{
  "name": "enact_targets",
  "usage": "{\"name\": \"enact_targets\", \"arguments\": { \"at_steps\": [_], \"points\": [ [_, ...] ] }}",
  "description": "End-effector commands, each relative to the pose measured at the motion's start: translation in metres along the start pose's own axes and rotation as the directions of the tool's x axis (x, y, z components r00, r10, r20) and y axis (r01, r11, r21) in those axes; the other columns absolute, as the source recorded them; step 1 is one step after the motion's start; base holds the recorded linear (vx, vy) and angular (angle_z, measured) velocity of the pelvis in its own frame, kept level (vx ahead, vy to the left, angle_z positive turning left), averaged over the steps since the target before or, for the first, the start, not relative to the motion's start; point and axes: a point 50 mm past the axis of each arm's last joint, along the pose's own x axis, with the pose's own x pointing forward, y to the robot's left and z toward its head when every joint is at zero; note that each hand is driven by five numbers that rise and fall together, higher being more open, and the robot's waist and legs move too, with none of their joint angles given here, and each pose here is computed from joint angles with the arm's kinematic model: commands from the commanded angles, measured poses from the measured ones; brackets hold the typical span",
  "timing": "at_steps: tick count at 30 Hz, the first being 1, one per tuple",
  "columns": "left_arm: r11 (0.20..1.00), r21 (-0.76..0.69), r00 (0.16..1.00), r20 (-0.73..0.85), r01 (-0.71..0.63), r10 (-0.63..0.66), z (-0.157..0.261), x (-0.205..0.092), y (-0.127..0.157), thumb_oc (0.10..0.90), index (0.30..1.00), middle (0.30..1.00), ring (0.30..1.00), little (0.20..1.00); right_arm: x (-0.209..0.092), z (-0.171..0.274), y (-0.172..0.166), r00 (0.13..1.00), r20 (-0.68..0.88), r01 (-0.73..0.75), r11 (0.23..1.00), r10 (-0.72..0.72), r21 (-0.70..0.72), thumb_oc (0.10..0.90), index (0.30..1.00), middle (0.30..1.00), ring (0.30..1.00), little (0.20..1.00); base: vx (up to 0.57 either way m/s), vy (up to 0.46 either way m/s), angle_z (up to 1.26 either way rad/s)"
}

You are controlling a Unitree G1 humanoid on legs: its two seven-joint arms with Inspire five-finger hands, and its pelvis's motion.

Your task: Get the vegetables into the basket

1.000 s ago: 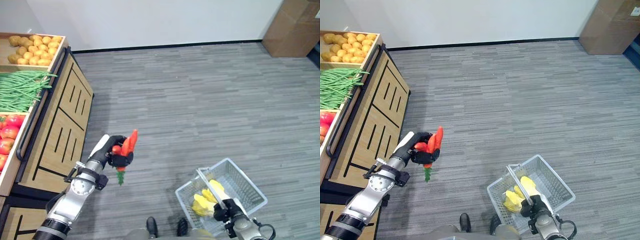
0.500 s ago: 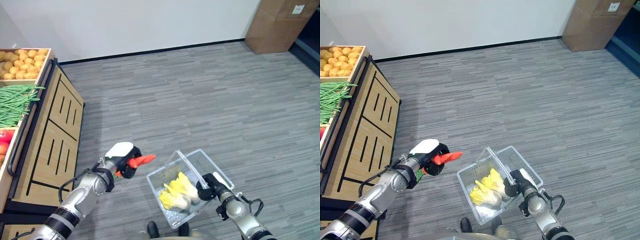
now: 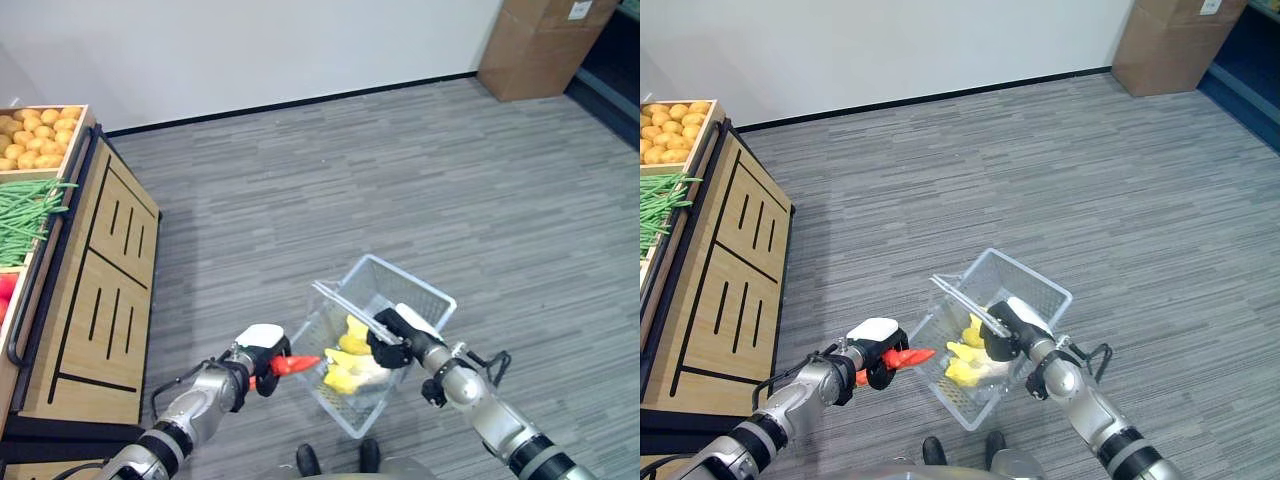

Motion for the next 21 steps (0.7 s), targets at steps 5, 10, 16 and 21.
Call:
{"name": "enact_targets", "arguments": {
  "at_steps": [5, 10, 16, 21],
  "points": [
    [0.969, 0.191, 0.983, 0.119, -0.158, 0.137, 0.033, 0.025, 0.06, 0.4, 0.3, 0.3, 0.3, 0.3, 0.014, 0.118, -0.023, 0.858, 0.511, 0.052, 0.98, 0.054, -0.191, 0.4, 0.3, 0.3, 0.3, 0.3, -0.02, -0.013, -0.06],
    [0.963, 0.206, 0.981, 0.114, -0.176, 0.155, 0.035, 0.03, 0.066, 0.4, 0.3, 0.3, 0.3, 0.3, 0.014, 0.143, -0.02, 0.808, 0.573, -0.1, 0.99, 0.138, -0.098, 0.4, 0.3, 0.3, 0.3, 0.3, -0.01, -0.009, -0.07],
    [0.982, 0.171, 0.989, 0.134, -0.076, 0.054, 0.021, 0.015, 0.04, 0.4, 0.3, 0.3, 0.3, 0.3, -0.003, 0.174, -0.013, 0.669, 0.735, -0.345, 0.922, 0.11, 0.176, 0.4, 0.3, 0.3, 0.3, 0.3, 0.01, -0.004, -0.03],
    [0.992, 0.103, 0.992, 0.113, -0.068, 0.056, 0.016, 0.011, 0.031, 0.9, 1.0, 1.0, 1.0, 1.0, -0.01, 0.191, -0.015, 0.609, 0.792, -0.424, 0.861, 0.039, 0.283, 0.4, 0.3, 0.3, 0.3, 0.3, 0.0, -0.019, 0.15]
  ]
}}
